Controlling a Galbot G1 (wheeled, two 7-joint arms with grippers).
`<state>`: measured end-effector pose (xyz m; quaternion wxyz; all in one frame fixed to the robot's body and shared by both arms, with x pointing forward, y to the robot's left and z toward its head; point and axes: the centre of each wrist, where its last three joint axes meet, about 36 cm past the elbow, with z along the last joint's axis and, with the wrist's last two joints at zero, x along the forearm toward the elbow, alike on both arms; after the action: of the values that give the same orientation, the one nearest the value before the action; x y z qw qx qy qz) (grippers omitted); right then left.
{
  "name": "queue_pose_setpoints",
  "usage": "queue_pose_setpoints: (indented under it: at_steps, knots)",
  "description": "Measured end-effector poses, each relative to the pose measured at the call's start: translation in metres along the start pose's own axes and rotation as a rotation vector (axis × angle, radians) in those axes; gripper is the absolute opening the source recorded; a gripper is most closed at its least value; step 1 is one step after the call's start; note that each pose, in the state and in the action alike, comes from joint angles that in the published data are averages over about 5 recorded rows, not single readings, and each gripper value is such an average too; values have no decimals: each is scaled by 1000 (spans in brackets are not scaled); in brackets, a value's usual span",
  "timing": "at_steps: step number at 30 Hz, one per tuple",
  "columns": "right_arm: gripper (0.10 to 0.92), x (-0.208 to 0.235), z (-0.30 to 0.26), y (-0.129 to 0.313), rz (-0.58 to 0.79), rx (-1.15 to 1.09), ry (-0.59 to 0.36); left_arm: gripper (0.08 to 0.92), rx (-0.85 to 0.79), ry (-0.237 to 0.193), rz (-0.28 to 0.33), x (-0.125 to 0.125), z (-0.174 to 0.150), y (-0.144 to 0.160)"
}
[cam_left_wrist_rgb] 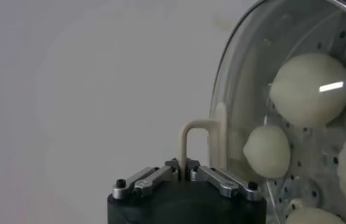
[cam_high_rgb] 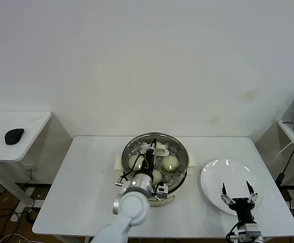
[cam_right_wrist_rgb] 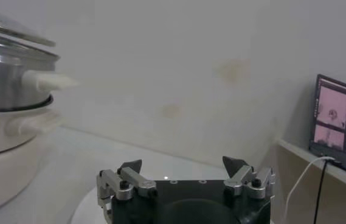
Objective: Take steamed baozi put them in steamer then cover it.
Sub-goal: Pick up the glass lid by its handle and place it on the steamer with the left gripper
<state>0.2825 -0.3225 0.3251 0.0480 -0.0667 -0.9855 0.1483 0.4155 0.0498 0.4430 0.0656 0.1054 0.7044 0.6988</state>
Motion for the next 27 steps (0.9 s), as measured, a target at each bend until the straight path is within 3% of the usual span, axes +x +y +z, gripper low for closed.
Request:
queue_pose_setpoints:
  at_steps: [22,27]
  knots:
    - [823,1,3,1,-12,3,7,139,1,5,13,-6,-4,-8]
    - [823,1,3,2,-15,4,7,245,18,5,10,-3,-4,-8]
